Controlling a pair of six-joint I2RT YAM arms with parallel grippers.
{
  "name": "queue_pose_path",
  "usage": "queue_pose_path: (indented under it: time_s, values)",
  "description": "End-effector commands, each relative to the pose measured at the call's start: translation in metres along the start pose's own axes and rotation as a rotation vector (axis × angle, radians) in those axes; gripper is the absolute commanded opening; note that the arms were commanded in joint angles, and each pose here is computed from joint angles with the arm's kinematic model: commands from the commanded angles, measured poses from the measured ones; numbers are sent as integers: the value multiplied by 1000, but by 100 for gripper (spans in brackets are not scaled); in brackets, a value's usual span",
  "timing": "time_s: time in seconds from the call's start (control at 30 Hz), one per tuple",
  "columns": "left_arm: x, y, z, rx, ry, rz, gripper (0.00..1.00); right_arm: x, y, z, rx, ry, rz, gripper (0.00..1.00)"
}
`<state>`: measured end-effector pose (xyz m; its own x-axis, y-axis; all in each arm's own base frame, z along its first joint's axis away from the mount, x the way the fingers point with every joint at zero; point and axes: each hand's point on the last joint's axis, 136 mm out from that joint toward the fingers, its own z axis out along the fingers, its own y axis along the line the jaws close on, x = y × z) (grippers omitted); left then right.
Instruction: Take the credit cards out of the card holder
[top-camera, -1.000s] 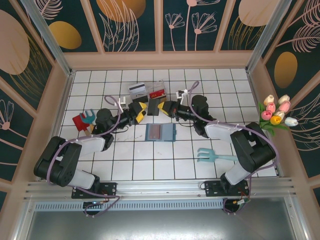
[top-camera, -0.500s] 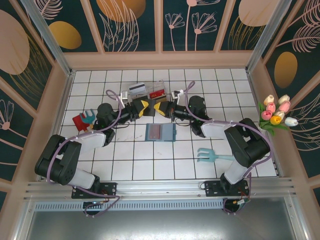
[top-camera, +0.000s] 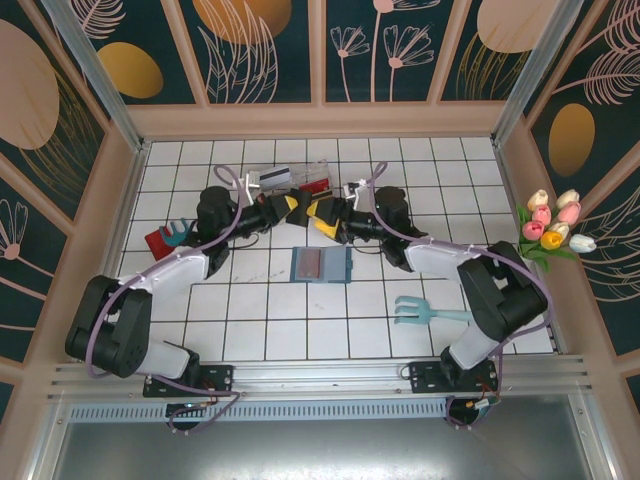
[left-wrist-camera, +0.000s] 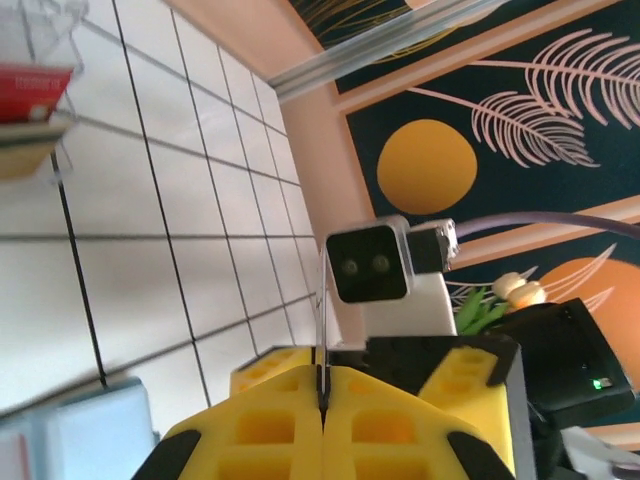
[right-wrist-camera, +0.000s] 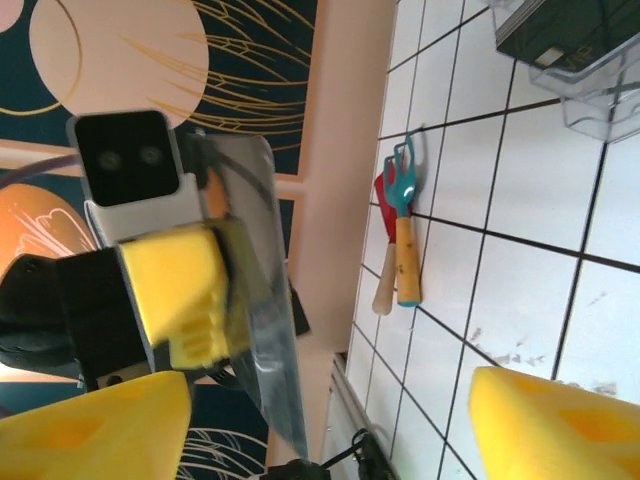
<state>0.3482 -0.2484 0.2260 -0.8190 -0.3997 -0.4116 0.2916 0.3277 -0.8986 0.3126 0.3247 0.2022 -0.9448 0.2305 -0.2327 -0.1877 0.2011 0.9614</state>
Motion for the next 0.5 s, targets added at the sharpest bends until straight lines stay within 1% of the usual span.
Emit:
queue_pose_path:
  time_s: [0.0,0.03,0.1,0.13,0.33,0.43,0.47]
  values:
    - [-10,-1,0,-100,26,210,0,-22,10,-22,64,-80,-145,88]
    - [-14,2,1,-136,37,246,0,-26,9,-29,97,-103,-178,92]
    - [-19,8,4,-197,64,312,0,-30,5,-40,164,-136,-231,98]
    - [-28,2,6,-216,67,359,0,-33,2,-47,200,-155,-250,99]
    - [-58,7,8,-365,85,605,0,-53,-29,-84,423,-259,-263,99]
    - [-67,8,9,-401,101,739,0,-56,-44,-95,516,-274,-263,99]
    - [-65,7,9,-395,131,798,0,-55,-49,-98,540,-272,-261,99]
